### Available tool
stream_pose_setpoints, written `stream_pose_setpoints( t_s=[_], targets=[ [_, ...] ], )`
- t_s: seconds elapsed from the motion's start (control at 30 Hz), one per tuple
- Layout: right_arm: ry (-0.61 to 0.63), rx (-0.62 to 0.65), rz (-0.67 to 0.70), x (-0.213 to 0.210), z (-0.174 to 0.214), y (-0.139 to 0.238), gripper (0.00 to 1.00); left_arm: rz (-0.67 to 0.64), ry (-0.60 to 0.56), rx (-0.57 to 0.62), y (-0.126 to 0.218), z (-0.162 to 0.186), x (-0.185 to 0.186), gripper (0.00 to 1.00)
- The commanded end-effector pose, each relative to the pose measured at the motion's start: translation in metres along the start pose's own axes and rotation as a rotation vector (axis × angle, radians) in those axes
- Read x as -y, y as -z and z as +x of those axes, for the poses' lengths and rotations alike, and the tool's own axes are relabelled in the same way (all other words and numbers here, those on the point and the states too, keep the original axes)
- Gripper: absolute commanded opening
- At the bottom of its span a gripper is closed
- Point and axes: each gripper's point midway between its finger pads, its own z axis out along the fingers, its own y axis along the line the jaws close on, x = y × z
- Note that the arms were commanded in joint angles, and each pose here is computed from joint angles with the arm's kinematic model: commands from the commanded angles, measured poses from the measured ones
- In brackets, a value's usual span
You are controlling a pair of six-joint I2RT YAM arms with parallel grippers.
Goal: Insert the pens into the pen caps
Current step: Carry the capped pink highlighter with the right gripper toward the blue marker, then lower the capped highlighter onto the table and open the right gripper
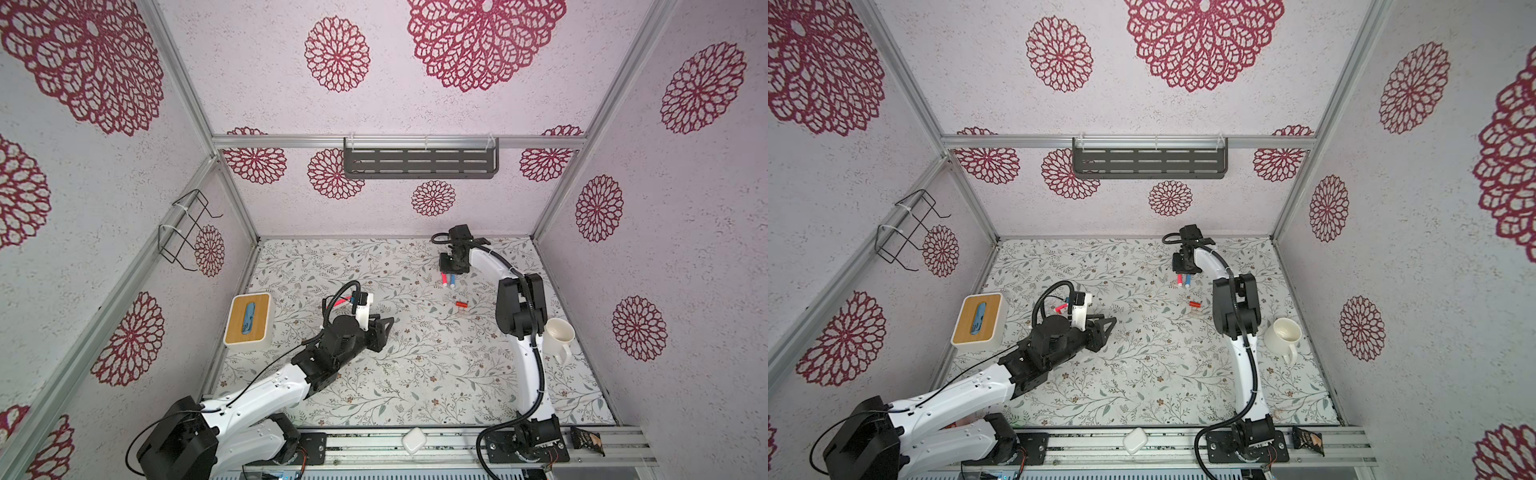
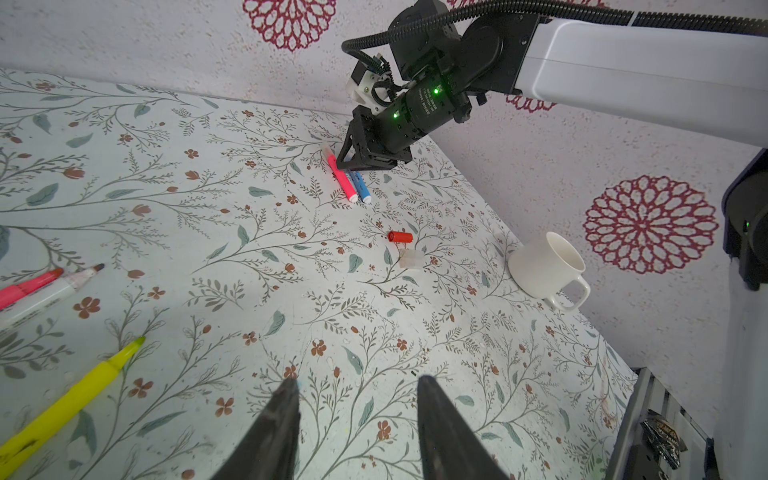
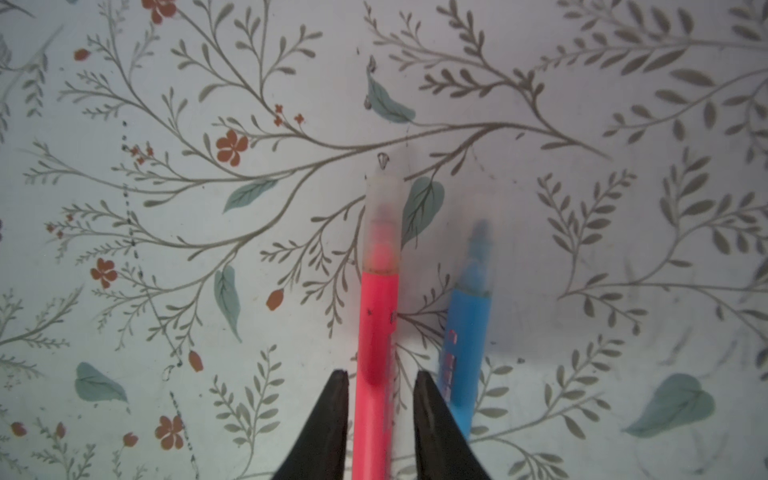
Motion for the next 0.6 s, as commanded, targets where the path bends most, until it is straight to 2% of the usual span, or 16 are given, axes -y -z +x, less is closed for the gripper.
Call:
stream_pose_setpoints(
  t_s=[0.0,0.23,0.57],
  targets=[
    [0.061,0.094,-0.03,-0.023,-0.024,0.037,0.3,-0.002,0.003,-0.01,0.001,0.005,-0.001,0.48],
    [0.112,0.067,-0.017,-0.039,-0.012,0.025,0.31,0.001,0.012,-0.009,0.004,0.004,-0.001,0.48],
    [0.103,0.038,0.032,-0.031,-0.008,0.016,0.32,-0.018,0.005,0.003,0.01,0.004,-0.006,0.48]
  ],
)
